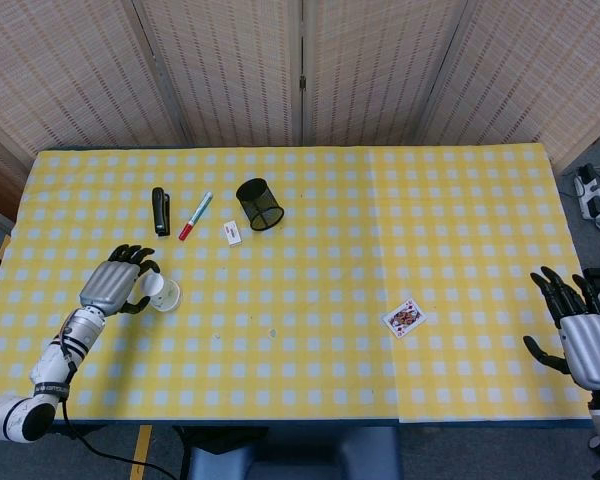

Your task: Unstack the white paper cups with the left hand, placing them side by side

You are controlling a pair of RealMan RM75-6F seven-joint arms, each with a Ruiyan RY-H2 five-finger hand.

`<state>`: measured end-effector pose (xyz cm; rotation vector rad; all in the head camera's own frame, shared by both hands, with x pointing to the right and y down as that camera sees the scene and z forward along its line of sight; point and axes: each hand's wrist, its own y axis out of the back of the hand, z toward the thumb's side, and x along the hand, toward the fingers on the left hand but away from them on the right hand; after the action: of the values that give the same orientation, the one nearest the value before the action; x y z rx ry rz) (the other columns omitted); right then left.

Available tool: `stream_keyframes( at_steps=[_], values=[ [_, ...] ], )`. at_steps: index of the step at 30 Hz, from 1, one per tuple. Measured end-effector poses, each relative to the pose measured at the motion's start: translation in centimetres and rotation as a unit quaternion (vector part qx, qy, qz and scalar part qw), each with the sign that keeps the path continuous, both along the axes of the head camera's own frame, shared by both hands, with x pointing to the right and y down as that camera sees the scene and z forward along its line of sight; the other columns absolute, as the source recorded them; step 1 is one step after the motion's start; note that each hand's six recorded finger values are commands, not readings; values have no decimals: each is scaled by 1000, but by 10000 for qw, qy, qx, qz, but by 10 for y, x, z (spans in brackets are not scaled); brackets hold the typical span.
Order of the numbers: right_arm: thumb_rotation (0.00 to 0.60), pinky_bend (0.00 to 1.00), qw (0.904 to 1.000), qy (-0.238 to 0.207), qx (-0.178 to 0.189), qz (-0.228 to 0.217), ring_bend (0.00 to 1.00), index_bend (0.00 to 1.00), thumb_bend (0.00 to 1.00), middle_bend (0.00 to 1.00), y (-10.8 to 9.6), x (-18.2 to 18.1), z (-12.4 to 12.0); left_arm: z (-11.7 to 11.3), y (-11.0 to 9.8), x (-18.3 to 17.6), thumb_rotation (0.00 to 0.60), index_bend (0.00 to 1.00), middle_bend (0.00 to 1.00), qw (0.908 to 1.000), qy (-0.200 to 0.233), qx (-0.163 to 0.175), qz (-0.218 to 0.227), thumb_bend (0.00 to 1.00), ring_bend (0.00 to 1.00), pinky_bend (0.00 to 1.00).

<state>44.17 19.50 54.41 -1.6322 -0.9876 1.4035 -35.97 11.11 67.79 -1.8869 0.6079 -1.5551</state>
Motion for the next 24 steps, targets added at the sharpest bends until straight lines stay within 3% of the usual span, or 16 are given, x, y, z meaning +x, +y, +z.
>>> stream_keyframes(
  at_steps=[15, 24],
  values=[
    [600, 55, 10000, -19, 17, -2, 169, 70, 309, 67, 1, 0, 0, -40, -4, 9, 600, 413, 206, 9990, 329, 296, 13, 418, 147, 72],
    [600, 55, 10000, -14, 5, 26, 169, 70, 308, 67, 2, 4, 1, -48, -1, 13, 600, 417, 267, 9903, 1227, 12, -655, 426, 240, 137]
  ],
)
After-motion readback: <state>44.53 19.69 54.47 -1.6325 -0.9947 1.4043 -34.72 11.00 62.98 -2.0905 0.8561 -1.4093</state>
